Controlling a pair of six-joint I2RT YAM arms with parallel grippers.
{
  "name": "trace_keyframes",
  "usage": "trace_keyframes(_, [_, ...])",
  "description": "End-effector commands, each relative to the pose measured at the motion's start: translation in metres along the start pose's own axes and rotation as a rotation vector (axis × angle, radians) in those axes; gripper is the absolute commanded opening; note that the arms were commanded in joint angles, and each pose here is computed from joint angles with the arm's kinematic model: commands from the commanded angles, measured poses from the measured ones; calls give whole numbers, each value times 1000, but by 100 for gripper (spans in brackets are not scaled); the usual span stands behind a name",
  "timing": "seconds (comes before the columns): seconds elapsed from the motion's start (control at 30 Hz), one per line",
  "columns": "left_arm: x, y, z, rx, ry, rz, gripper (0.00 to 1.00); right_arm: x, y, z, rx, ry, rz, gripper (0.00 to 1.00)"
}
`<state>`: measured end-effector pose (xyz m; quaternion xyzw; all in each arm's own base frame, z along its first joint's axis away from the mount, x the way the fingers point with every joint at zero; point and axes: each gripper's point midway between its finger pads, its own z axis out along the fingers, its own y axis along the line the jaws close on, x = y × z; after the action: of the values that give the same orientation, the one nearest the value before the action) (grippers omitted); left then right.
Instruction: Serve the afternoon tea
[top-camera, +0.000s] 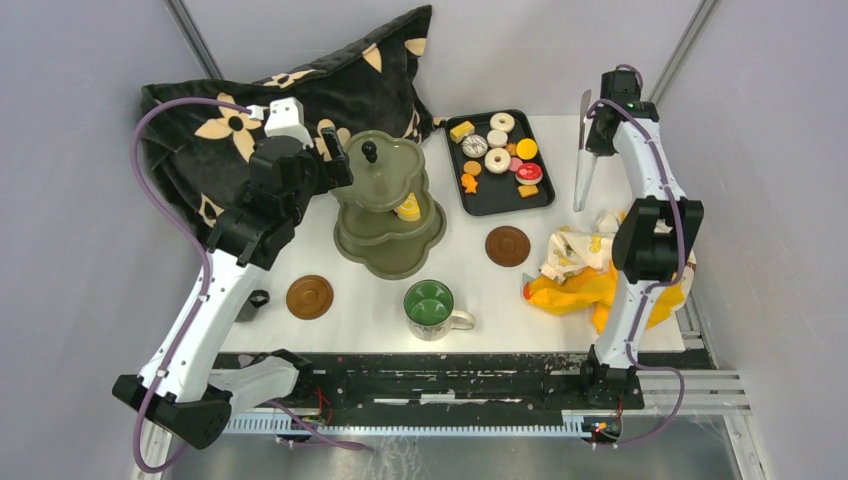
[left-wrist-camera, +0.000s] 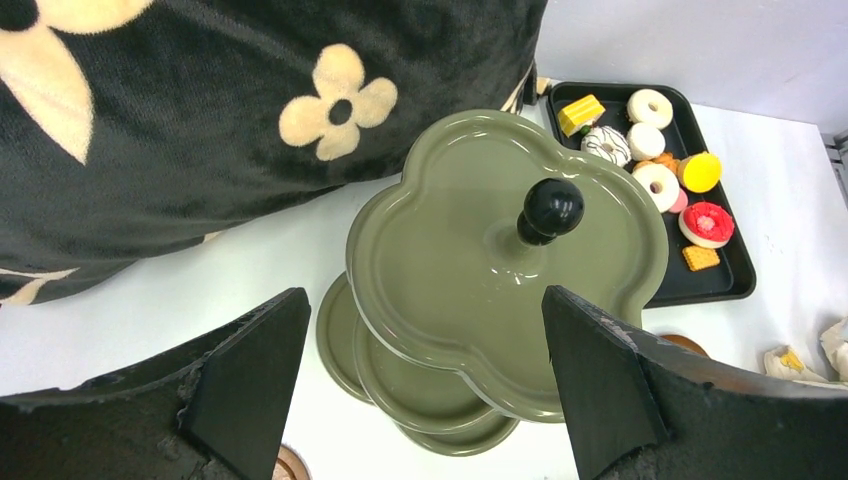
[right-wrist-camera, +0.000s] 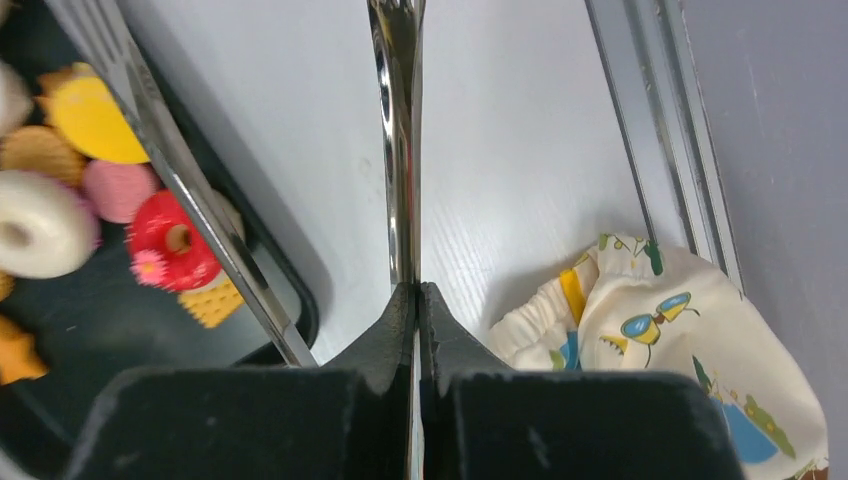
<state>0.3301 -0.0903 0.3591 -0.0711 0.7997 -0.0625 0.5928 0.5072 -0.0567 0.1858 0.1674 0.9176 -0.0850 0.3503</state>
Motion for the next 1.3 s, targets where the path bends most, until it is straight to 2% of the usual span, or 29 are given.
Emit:
trace_keyframes(0.0, [-25,-1,-5,1,-66,12,93,5,-16,33,84,55,-69,1])
trace_keyframes(0.13, [-21,-3,1,1,-53,28,94,11,-18,69,97,91,-82,1])
trace_keyframes(0.33, [-9,-6,19,-14,-21,38,93,8,-22,106,111,78,-76,1])
trace_keyframes(0.47, [-3,-9,29,-11,-13,44,93,7,-17,116,98,75,-52,13])
trace_keyframes(0.57, [2,-9,37,-26,1,56,93,7,-17,119,104,73,2,15])
trace_keyframes(0.67, [4,-12,40,-22,9,57,94,3,-12,119,50,62,81,25])
trace_keyframes(0.8, [6,-12,44,-21,12,67,94,-2,-3,108,-16,29,138,55])
trace_keyframes(0.97, [8,-13,48,-21,16,80,95,6,-1,99,-45,10,169,73])
trace_keyframes(1.2, [5,-3,44,-61,-3,95,95,31,-5,111,-43,36,88,89])
trace_keyframes(1.27, [6,-3,44,-61,-7,92,95,38,-8,117,-32,54,56,91])
